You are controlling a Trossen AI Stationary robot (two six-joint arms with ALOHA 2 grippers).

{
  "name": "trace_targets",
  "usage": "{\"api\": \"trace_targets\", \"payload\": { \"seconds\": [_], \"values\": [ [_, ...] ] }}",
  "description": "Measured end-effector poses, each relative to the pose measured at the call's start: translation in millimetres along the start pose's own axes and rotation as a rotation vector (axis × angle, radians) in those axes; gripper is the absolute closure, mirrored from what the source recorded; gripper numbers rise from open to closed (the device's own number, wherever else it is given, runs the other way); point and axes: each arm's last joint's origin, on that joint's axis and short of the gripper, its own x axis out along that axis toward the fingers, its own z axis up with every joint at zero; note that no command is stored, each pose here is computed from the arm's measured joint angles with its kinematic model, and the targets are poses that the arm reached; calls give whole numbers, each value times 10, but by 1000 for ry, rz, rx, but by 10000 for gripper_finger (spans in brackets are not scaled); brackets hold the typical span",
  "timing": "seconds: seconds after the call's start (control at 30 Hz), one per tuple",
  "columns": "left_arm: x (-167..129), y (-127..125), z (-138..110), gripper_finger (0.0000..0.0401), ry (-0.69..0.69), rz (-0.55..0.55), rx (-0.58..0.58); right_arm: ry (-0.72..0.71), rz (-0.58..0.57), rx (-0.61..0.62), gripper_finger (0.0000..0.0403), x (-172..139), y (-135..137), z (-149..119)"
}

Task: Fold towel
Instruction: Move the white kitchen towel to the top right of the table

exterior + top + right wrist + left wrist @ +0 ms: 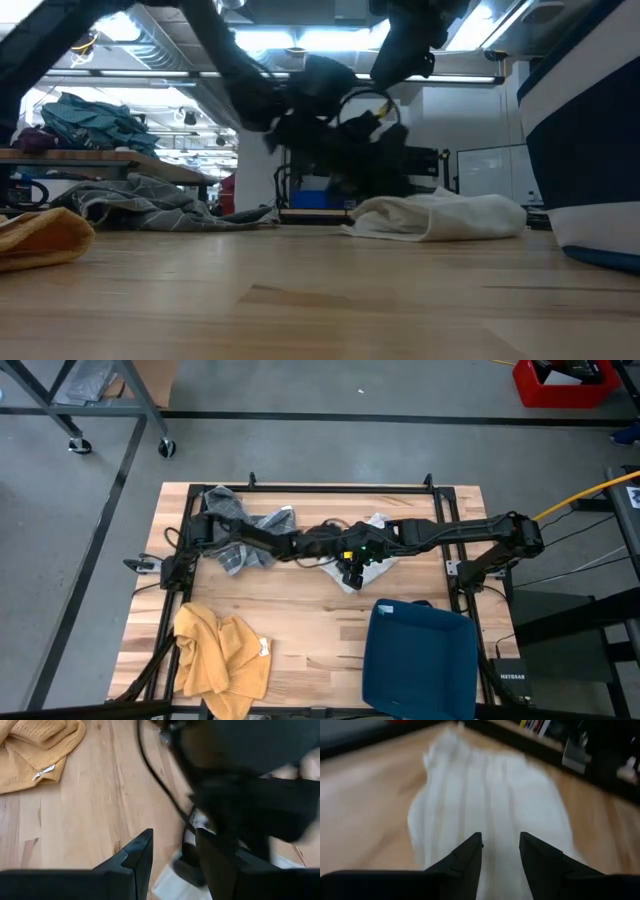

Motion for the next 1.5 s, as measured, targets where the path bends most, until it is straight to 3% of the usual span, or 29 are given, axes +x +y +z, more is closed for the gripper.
{"api": "trace_targets", "payload": {
  "seconds": [0.2,0.5,0.73,0.9,1.03,1.23,1.33,1.5],
  "values": [
    [274,-5,241,276,-47,-112,-21,1,-1,-1,252,0,0,-1],
    [143,-89,499,276,-30,-158,101,-46,65,-4,252,-229,22,93],
    [-226,-24,634,276,278,-84,277,-108,61,-109,252,-511,30,227],
    [-506,46,628,276,518,-10,222,-141,-45,-111,252,-560,6,275],
    [-789,25,603,276,719,31,202,-97,-37,-100,252,-403,21,273],
    [-1280,-96,670,276,931,-10,355,0,-78,-114,252,2,35,242],
    [-1513,-146,711,276,1010,0,381,63,-141,-138,252,235,-19,208],
    [-1838,-215,778,276,1067,69,383,166,-139,-115,252,585,-172,147]
  ]
}}
